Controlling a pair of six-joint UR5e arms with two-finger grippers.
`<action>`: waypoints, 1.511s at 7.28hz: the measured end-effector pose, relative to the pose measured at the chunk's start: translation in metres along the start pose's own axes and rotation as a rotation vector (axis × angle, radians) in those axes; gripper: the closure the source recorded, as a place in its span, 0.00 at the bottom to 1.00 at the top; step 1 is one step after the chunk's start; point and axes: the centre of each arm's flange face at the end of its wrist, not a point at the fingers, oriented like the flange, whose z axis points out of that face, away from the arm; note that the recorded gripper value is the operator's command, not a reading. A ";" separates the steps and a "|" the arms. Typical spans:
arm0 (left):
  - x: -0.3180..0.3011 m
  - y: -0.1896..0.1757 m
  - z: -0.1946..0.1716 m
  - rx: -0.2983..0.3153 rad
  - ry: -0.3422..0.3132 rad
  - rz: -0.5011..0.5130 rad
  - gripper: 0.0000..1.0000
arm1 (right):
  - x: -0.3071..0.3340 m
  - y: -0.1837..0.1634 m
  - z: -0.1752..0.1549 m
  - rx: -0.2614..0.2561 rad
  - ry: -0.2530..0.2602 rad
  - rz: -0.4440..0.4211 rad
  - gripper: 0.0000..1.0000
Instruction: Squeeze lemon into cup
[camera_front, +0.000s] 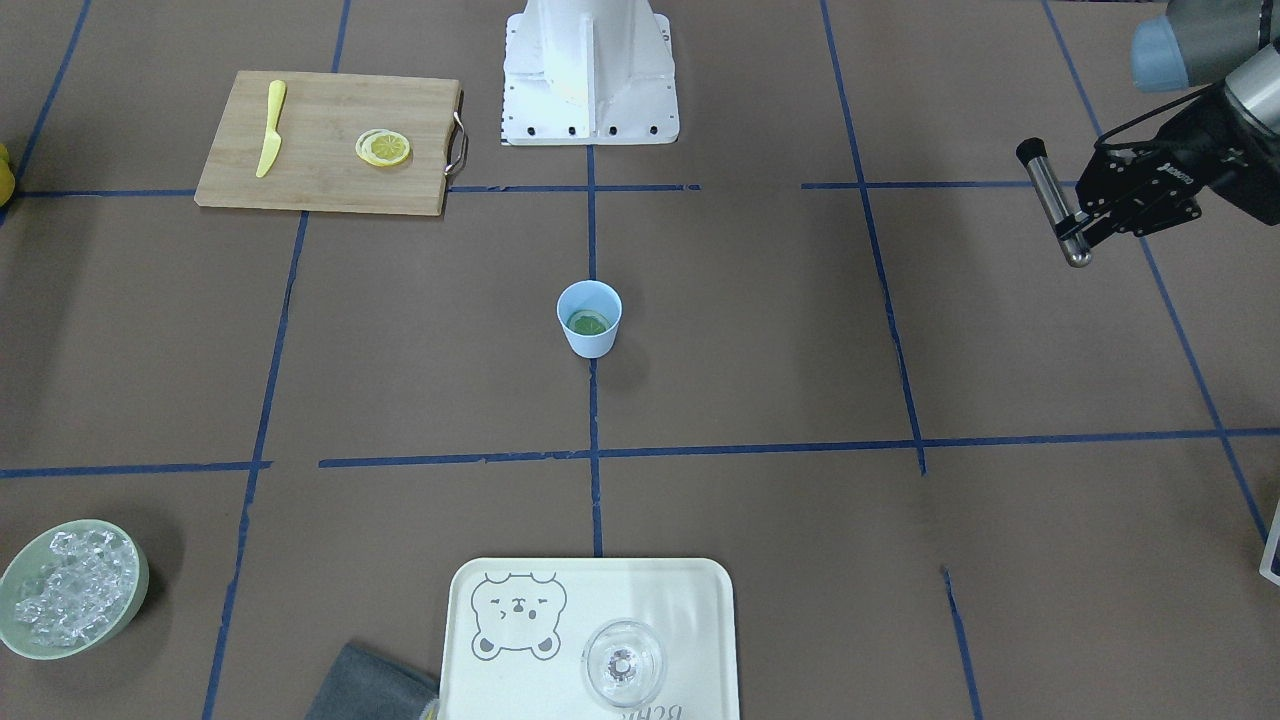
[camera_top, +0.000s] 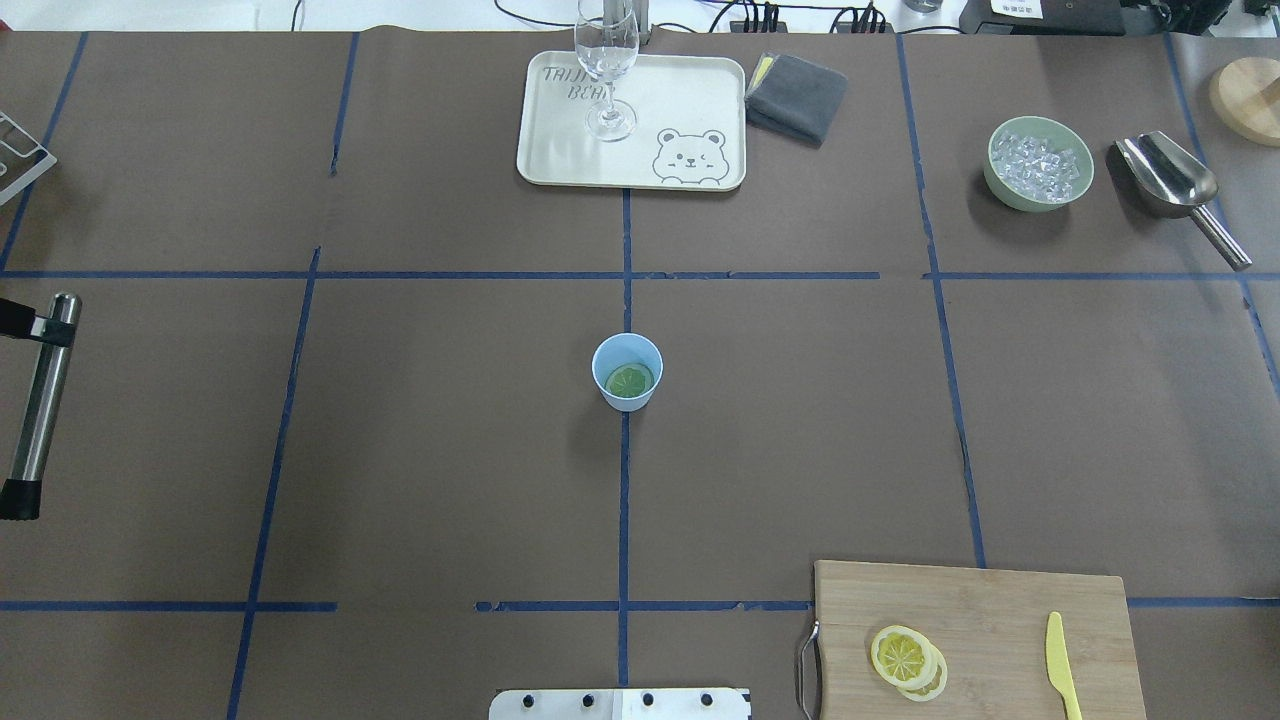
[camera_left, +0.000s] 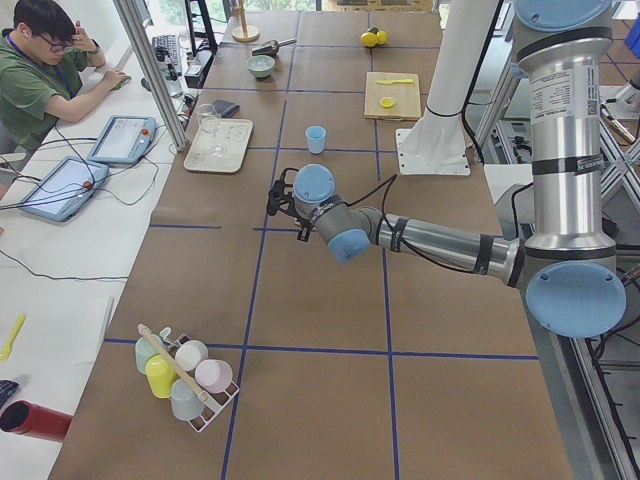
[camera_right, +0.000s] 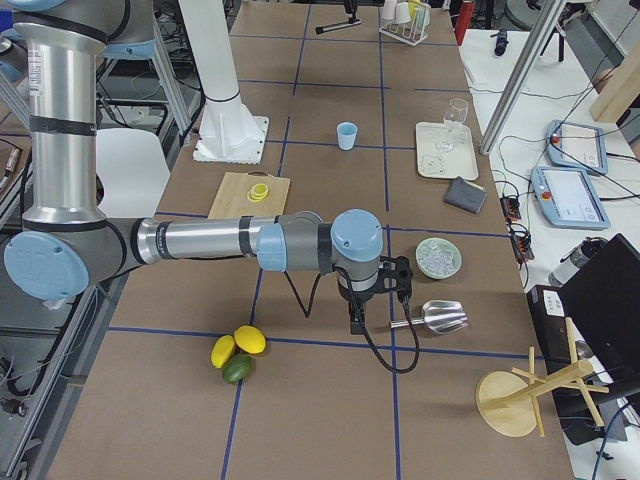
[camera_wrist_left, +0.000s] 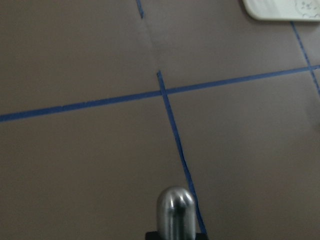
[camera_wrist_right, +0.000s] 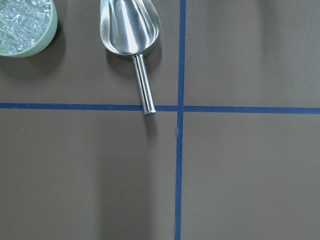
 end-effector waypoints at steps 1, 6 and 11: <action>-0.001 0.003 0.020 -0.062 -0.039 -0.050 1.00 | 0.000 0.000 0.000 0.000 0.000 0.001 0.00; -0.020 -0.046 0.098 -0.155 -0.203 -0.154 1.00 | 0.000 -0.002 0.000 0.001 0.000 0.000 0.00; -0.033 -0.076 0.138 -0.159 -0.266 -0.153 1.00 | 0.003 -0.002 0.003 -0.004 0.000 0.007 0.00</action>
